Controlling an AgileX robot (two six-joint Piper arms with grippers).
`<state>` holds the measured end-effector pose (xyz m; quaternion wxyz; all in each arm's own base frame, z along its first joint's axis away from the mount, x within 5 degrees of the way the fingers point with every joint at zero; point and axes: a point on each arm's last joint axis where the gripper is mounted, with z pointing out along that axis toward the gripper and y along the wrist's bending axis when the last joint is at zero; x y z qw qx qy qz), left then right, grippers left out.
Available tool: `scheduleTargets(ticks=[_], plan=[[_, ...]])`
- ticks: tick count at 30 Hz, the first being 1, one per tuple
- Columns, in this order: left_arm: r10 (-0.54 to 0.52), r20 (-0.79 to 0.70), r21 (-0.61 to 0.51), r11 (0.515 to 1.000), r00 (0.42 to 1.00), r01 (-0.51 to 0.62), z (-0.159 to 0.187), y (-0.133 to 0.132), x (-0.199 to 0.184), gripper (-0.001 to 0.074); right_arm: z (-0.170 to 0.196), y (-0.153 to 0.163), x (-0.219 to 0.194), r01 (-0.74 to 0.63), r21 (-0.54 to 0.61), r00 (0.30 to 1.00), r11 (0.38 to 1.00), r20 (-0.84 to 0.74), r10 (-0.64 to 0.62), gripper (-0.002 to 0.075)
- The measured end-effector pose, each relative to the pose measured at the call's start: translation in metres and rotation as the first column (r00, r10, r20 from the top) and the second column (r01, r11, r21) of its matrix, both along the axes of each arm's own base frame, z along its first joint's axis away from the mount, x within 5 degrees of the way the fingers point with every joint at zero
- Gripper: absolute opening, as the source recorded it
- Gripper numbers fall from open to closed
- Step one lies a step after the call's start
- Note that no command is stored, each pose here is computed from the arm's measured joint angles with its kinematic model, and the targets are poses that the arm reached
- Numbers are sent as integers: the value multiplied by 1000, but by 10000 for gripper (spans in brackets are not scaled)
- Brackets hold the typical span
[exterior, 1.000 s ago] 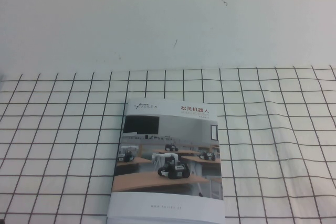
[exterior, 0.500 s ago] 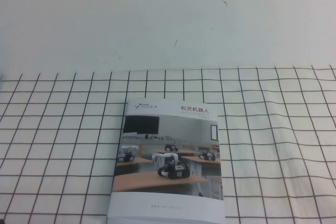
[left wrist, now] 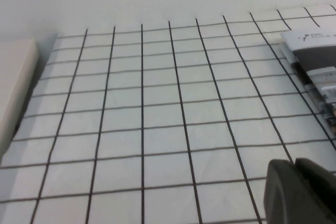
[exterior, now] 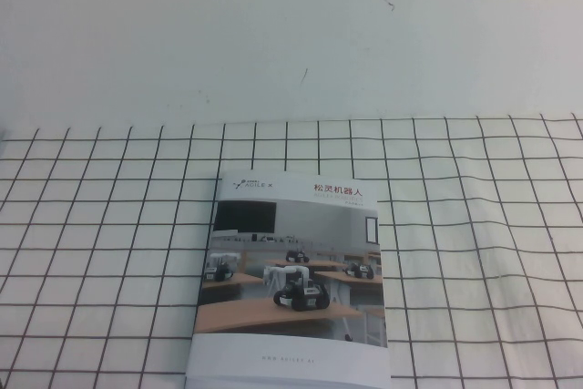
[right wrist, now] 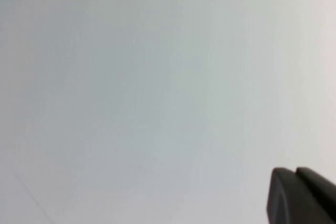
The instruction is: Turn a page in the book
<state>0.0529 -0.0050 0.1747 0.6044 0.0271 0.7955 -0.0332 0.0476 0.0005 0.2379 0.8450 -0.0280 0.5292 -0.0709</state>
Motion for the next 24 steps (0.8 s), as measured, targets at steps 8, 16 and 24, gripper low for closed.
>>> scheduleTargets(ticks=[8, 16, 24], plan=[[9, 349, -12, 1000, 937, -5, 31, 1, 3, -3, 19, 4, -12, -70, 19, 967, 997, 247, 64, 1], [15, 510, -24, 1000, 860, -3, 47, 1, 0, -3, 21, 3, -11, -64, 28, 974, 998, 218, 57, 1], [37, 522, -91, 996, 852, 13, 49, 1, 0, -3, 66, -1, -20, 3, 46, 999, 999, 50, -5, 1]])
